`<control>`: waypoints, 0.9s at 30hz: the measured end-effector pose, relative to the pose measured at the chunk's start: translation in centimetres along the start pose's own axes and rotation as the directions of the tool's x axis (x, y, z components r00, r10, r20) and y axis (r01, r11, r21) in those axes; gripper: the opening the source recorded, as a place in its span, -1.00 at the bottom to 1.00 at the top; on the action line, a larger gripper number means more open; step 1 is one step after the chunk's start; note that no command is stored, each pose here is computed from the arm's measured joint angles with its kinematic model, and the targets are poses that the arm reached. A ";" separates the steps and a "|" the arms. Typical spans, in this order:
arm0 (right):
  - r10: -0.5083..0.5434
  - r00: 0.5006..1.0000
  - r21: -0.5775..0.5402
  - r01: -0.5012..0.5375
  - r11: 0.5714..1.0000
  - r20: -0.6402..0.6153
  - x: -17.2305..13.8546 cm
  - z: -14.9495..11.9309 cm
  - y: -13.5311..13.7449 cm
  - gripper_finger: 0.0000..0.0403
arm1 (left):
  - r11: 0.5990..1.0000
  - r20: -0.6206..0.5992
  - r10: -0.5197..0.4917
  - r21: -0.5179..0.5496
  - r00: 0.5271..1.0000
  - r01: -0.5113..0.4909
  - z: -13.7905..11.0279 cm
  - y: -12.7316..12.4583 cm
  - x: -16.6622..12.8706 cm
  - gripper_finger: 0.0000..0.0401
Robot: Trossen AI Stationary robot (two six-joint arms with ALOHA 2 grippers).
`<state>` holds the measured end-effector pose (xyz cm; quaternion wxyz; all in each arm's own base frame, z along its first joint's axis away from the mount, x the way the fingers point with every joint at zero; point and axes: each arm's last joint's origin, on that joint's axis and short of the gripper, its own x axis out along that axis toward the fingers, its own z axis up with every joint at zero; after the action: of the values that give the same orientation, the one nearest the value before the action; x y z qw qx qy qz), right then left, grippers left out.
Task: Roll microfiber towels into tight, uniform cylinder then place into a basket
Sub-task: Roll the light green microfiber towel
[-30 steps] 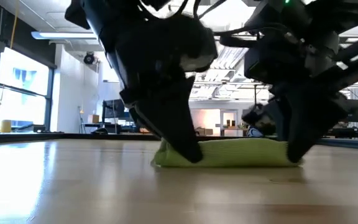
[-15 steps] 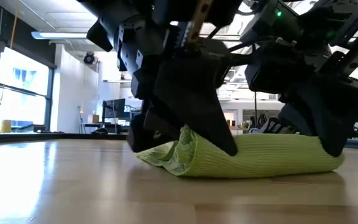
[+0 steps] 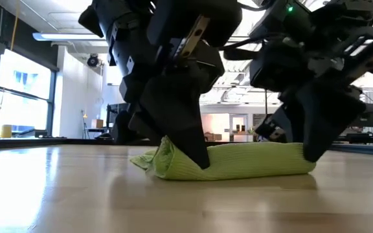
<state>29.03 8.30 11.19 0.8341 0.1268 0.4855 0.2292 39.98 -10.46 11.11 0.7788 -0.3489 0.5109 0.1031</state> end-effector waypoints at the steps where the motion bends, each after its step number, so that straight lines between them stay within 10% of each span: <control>1: -0.001 1.000 -0.016 0.001 1.000 0.001 -0.2 0.0 0.0 -0.63 | 1.000 0.003 0.003 0.019 1.000 -0.003 0.0 0.0 0.0 -0.92; 11: -0.110 0.993 -0.173 0.114 0.978 0.037 -4.6 0.5 1.5 -0.42 | 0.998 0.021 0.021 0.058 1.000 -0.022 0.0 0.1 0.1 -0.92; 19: -0.265 0.955 -0.626 0.286 0.725 0.130 -2.7 -0.6 6.8 -0.42 | 0.996 0.025 0.022 0.084 0.999 -0.024 0.1 0.1 0.1 -0.92; 27: -0.210 0.957 -0.688 0.290 0.665 0.201 -0.1 -0.9 8.6 -0.42 | 0.997 0.034 0.017 0.075 0.999 -0.019 0.4 0.4 0.1 -0.92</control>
<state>26.01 15.60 14.58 0.8655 -0.2607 0.3277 0.2749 40.13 -9.91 10.98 0.7989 -0.3130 0.5044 0.0968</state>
